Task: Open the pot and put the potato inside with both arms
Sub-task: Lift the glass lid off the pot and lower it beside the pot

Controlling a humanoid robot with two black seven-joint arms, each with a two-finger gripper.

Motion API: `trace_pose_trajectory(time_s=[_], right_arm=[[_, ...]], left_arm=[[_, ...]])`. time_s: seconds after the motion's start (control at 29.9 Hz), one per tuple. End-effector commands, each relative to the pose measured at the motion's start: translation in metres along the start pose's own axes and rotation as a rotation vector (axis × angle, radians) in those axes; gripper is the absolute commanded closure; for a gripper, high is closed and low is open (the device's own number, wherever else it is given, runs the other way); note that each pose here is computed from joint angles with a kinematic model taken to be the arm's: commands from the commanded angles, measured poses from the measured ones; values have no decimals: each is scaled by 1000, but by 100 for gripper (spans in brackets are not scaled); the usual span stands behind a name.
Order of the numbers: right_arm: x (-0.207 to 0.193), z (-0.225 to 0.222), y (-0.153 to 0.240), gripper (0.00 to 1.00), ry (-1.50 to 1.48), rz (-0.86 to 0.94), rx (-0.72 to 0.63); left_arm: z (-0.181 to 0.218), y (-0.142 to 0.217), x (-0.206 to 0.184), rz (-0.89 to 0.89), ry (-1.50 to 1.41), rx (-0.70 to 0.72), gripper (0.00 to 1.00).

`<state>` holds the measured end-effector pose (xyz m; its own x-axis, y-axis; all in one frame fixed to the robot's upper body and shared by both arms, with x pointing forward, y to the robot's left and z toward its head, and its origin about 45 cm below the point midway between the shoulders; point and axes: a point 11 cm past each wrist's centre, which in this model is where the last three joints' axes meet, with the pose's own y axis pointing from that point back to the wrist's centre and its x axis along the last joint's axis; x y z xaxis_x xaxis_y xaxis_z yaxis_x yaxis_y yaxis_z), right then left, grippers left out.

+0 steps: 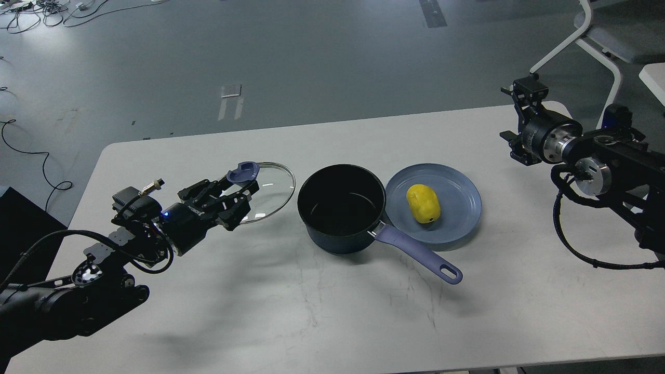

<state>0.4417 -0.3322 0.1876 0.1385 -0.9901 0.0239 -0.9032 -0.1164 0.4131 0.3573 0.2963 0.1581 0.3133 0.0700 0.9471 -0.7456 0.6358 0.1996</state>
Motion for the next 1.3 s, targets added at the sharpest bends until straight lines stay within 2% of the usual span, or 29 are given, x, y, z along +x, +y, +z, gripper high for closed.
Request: trace_pose_trajectory(time_s=[0.0,0.43,1.27], right_arm=[[-1,0,0,0,1,-1,-1],[-1,-3,0,0,-2,-3,4],[-1,-4,-1,0,-7,0,10]], left_arm=[[-1,2,-3,-2,12,9,44],[-19,19,-27,-31,55,96,44],[-31,31,-65,-95,66,167,41]])
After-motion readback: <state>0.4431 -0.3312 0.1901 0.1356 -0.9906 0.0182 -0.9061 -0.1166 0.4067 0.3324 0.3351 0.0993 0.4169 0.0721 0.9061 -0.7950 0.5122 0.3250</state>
